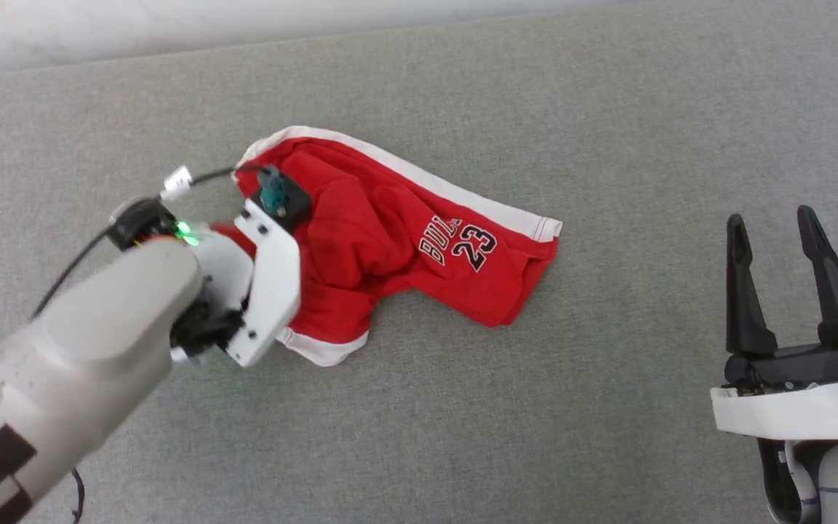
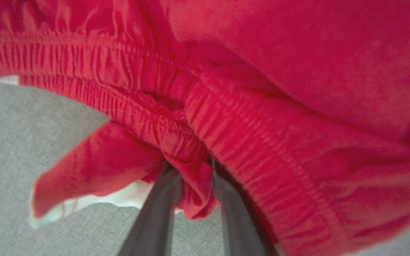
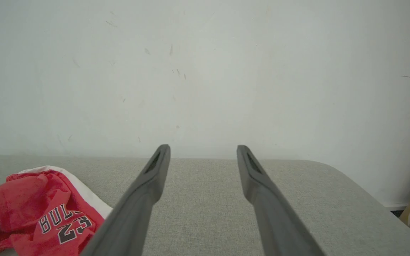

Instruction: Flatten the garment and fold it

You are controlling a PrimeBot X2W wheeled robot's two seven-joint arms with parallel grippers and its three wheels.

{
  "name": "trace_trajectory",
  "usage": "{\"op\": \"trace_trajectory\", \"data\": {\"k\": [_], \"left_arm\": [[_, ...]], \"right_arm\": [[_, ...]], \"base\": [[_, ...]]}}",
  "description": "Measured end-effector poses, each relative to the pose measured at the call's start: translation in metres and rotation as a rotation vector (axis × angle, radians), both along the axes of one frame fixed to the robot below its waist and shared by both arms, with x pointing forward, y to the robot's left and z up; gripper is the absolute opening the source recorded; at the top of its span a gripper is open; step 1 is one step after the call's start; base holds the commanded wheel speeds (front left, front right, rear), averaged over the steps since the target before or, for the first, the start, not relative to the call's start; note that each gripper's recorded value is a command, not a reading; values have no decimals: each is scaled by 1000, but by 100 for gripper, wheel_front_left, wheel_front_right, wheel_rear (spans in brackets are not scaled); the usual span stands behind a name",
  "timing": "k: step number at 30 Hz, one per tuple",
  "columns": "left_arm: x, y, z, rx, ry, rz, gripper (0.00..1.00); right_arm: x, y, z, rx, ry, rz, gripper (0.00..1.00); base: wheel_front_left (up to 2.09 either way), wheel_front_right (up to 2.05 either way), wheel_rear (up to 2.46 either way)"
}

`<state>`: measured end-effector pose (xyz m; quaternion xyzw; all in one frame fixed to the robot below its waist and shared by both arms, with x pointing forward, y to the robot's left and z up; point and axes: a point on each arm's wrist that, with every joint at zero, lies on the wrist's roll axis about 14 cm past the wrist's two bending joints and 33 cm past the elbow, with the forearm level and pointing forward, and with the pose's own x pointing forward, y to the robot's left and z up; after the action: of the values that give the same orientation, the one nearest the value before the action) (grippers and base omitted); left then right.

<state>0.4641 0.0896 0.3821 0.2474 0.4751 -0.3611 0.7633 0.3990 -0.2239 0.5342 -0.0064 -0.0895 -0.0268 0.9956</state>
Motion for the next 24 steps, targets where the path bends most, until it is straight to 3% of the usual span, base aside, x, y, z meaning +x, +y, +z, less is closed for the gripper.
{"op": "trace_trajectory", "data": {"k": [6, 10, 17, 18, 19, 24], "left_arm": [[-15, -15, 17, -166, -79, -29, 0], [-50, -17, 25, -252, -78, -56, 0], [-124, -4, 6, -306, 28, 5, 0], [-129, -3, 4, -315, 28, 25, 67], [-130, -2, 3, -313, 17, 35, 100], [-123, 4, 11, -333, -48, 86, 100]], "right_arm": [[-10, -7, 2, -1, -2, -22, 100], [-19, -5, 7, -1, -11, -18, 100], [-22, 3, 13, 6, -31, 8, 100], [-21, 5, 14, 6, -34, 15, 100], [-20, 8, 14, 5, -36, 23, 100], [-17, 17, 16, 0, -42, 51, 100]], "base": [[0, 0, 0], [0, 0, 0], [0, 0, 0], [0, 0, 0], [0, 0, 0], [0, 0, 0]]}}
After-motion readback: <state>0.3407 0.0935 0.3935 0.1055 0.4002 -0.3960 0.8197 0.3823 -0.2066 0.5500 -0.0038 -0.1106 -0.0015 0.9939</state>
